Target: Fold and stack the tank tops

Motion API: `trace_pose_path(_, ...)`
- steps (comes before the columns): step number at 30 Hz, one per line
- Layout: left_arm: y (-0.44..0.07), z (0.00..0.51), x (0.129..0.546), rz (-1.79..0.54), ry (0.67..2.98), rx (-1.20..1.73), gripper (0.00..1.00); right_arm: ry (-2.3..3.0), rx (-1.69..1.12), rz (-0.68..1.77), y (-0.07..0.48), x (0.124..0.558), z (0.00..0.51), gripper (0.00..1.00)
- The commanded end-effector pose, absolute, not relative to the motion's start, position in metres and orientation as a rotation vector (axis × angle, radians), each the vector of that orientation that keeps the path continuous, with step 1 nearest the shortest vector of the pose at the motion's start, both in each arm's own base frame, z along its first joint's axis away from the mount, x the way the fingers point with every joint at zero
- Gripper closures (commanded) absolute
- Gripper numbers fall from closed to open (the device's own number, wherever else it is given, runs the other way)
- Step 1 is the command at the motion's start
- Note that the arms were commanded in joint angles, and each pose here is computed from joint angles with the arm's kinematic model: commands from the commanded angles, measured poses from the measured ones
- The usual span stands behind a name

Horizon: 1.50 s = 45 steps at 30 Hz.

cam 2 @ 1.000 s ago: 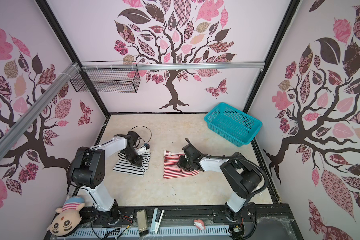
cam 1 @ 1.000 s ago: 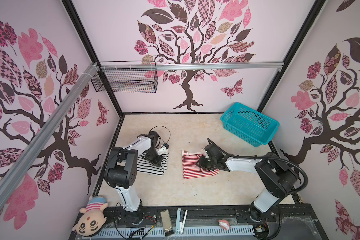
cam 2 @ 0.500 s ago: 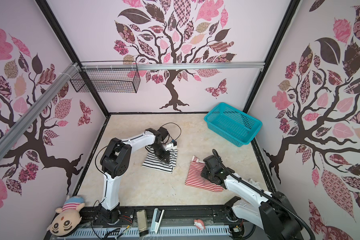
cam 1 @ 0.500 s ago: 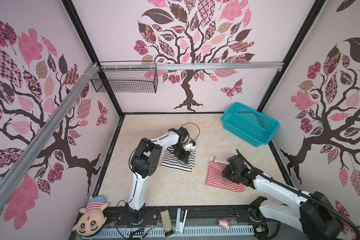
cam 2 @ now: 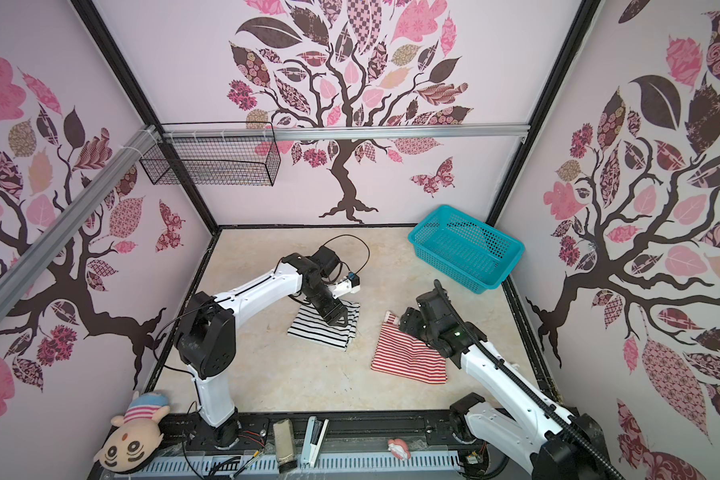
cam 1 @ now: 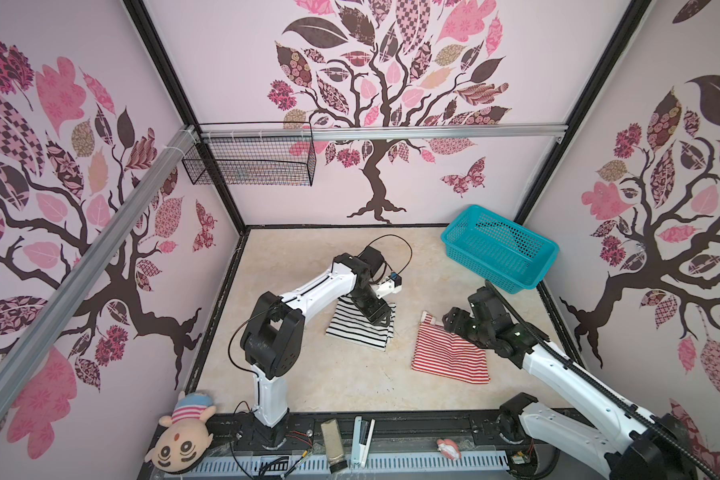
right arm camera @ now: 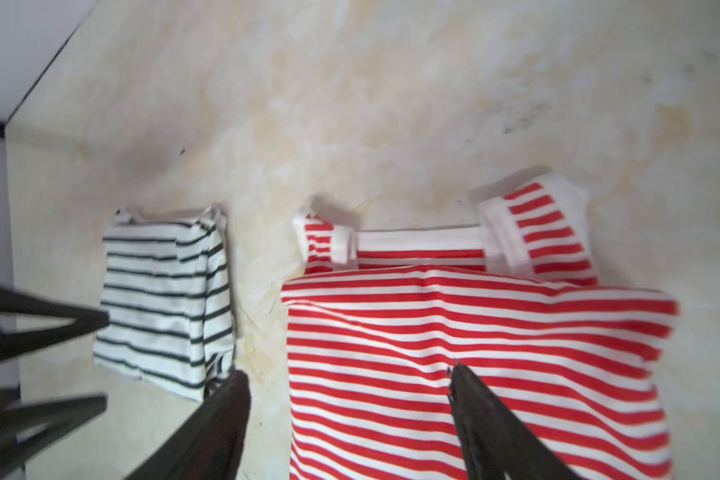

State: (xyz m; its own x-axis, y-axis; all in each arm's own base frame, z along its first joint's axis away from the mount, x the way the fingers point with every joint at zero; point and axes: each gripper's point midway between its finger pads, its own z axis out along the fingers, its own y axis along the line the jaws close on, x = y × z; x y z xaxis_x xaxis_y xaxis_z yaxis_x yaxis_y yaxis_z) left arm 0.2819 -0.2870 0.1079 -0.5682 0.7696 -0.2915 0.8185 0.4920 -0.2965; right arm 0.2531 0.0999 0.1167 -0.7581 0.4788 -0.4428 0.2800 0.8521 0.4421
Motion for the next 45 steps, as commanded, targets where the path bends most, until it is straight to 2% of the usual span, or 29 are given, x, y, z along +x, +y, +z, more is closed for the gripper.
trace_pose_path(1, -0.304, 0.105, 0.263, -0.665, 2.596, 1.483, 0.25, 2.532, 0.633, 0.356, 0.065, 0.229, 0.098, 0.11)
trace_pose_path(6, -0.335, 0.088, 0.238, -0.696, 2.559, 1.618, 0.24, 2.511, 0.799, 0.376, 0.052, 0.213, 0.085, 0.09)
trace_pose_path(13, -0.383, 0.082, 0.245, -0.885, 2.548, 1.571, 0.24, 2.508, 1.020, 0.418, 0.048, 0.184, 0.046, 0.11)
trace_pose_path(21, -0.416, 0.060, 0.272, -0.915, 2.621, 1.455, 0.24, 2.484, 1.095, 0.384, 0.038, 0.168, 0.040, 0.14)
trace_pose_path(35, -0.441, 0.031, 0.275, -0.914, 2.678, 1.403, 0.29, 2.528, 1.127, 0.384, 0.039, 0.155, 0.025, 0.24)
trace_pose_path(39, -0.439, 0.019, 0.272, -0.888, 2.722, 1.414, 0.43, 2.550, 1.116, 0.391, 0.042, 0.155, 0.024, 0.27)
trace_pose_path(45, -0.435, 0.017, 0.274, -0.866, 2.718, 1.420, 0.80, 2.601, 1.082, 0.396, 0.047, 0.155, 0.022, 0.31)
